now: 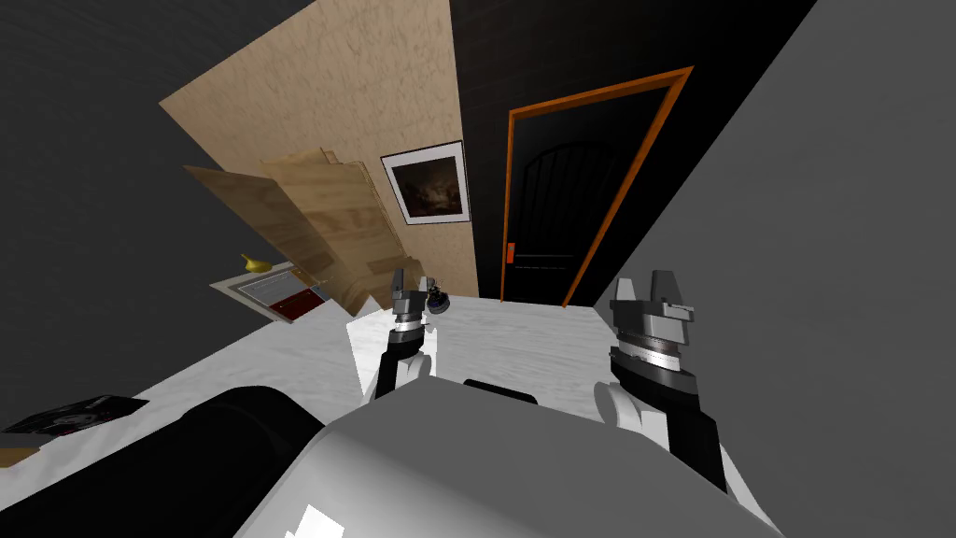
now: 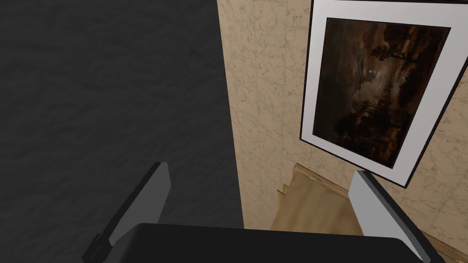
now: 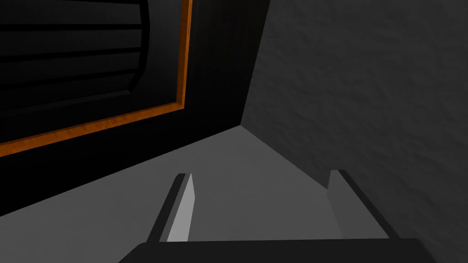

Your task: Pull the door open

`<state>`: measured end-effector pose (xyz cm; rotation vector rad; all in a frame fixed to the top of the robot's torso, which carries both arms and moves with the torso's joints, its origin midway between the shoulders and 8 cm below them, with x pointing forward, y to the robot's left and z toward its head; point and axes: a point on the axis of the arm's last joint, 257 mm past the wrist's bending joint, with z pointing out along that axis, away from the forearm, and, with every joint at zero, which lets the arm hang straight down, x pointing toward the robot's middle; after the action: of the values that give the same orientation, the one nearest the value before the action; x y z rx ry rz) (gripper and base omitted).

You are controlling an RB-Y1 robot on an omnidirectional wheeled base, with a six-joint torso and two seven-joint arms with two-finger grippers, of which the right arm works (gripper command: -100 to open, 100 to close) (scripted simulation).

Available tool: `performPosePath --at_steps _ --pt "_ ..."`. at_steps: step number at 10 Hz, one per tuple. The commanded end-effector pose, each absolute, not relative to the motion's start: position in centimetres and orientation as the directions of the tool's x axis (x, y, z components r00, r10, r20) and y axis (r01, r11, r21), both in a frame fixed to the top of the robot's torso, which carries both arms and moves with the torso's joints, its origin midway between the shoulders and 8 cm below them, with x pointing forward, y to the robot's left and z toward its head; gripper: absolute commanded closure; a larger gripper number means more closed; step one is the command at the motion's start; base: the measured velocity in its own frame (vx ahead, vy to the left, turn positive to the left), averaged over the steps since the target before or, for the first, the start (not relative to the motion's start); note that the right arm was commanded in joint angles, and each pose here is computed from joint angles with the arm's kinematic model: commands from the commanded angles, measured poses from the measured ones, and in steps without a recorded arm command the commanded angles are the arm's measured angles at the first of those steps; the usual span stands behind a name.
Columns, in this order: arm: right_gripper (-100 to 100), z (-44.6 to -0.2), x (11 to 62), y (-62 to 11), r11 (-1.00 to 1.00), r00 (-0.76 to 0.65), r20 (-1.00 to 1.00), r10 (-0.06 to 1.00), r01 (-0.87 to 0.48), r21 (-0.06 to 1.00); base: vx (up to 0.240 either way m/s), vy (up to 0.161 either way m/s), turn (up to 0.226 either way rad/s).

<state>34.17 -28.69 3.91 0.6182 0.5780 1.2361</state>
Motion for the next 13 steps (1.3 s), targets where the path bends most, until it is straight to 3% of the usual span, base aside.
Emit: performPosePath --at_steps 1,13 --pt "-100 3.3 34.7 -28.3 0.237 0.235 -0.103 0.967 -0.662 0.712 0.142 -0.016 -0.051" --pt "-100 -3.2 39.4 -24.8 0.497 0.251 -0.432 0.866 -0.523 0.692 0.174 0.061 -0.067"
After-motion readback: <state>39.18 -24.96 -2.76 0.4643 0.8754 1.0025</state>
